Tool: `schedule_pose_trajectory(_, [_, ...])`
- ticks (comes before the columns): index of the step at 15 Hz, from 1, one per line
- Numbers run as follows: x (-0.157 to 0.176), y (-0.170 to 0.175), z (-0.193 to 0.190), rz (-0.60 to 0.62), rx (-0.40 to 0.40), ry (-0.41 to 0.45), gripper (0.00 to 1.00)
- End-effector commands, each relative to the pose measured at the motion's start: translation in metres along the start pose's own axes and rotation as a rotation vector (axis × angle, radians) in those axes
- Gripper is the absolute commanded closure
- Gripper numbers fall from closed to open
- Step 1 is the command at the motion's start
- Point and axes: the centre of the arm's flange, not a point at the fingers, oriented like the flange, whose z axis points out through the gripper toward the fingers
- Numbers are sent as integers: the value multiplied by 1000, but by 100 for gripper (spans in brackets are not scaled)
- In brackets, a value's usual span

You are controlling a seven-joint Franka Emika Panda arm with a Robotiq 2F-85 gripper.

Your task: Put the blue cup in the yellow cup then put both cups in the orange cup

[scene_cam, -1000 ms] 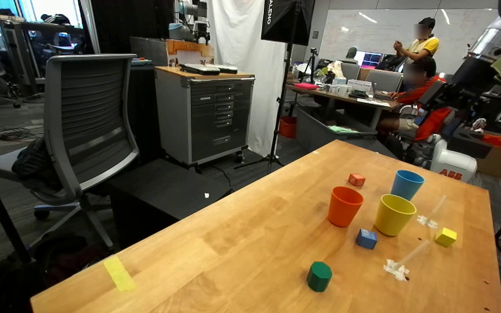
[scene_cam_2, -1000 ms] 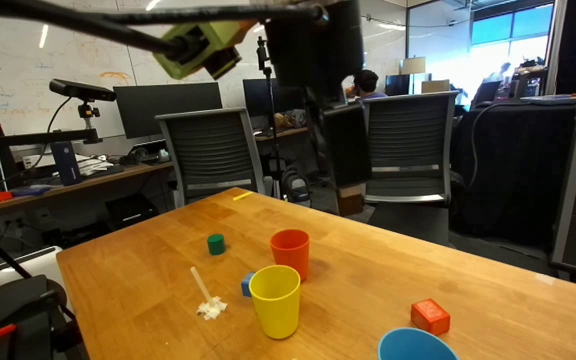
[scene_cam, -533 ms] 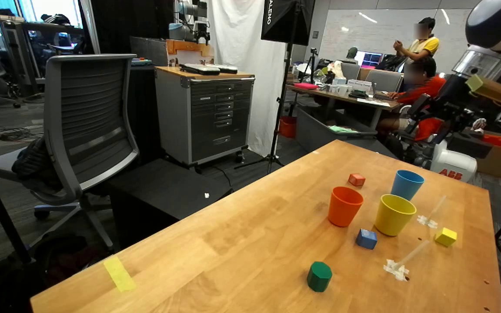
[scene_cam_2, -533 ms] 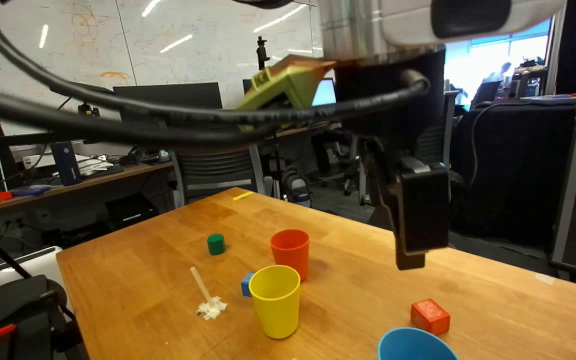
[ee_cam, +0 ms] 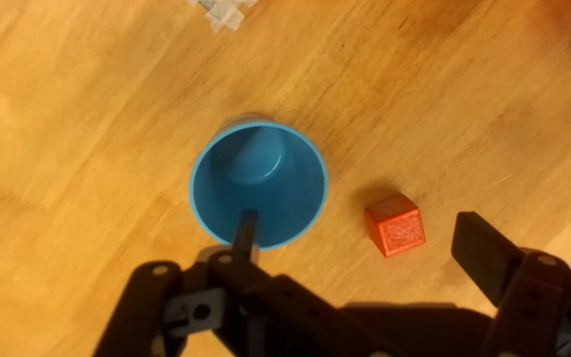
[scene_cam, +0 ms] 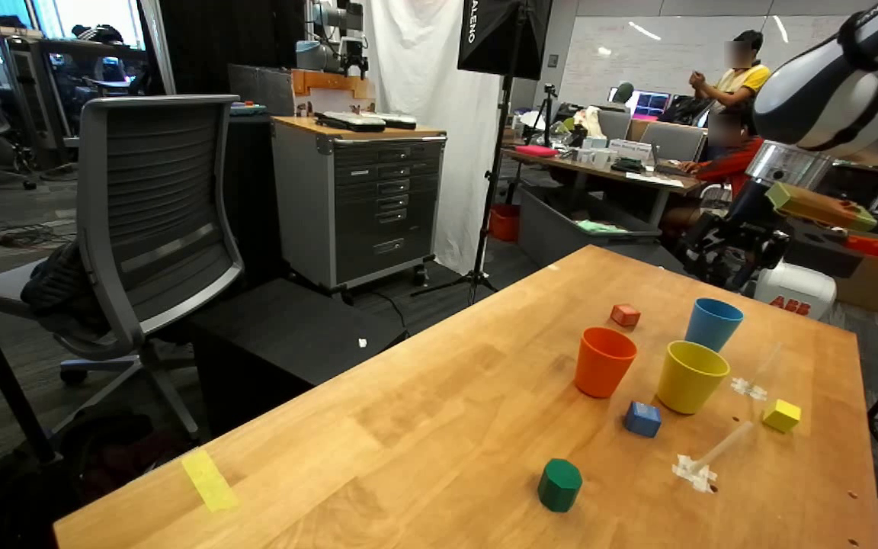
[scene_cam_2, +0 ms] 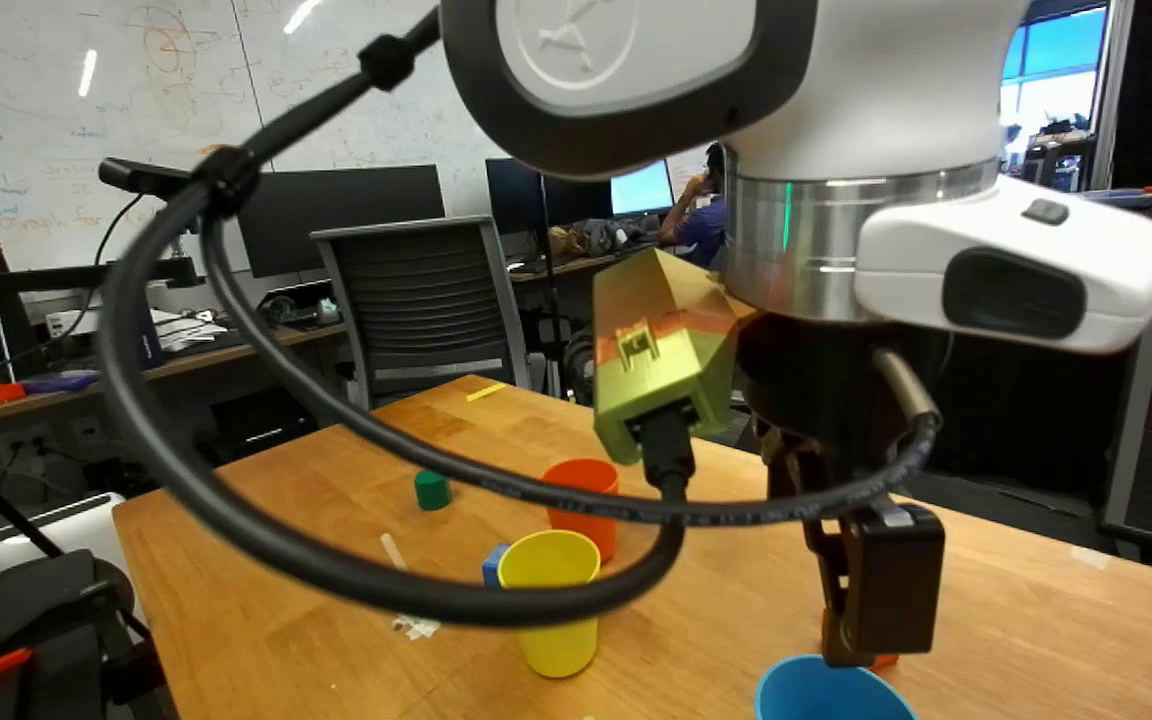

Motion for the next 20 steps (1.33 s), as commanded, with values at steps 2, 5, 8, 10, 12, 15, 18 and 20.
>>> schedule_pose_trajectory(2, [13, -11, 28, -13, -2, -43, 0])
schedule_pose_trajectory(5, [8, -15, 47, -30, -16, -73, 0])
schedule_pose_trajectory(8, [6, -15, 57, -43, -33, -91, 0])
schedule_pose_trajectory(10, [6, -12, 62, -50, -42, -106, 5])
schedule_pose_trajectory(12, [6, -9, 61, -55, -41, -112, 29])
schedule_pose_trajectory(15, [6, -7, 58, -57, -55, -124, 47])
schedule_pose_trajectory(18, [3, -7, 56, -70, -66, -148, 69])
schedule_pose_trajectory(20, [-2, -9, 55, -85, -69, -165, 85])
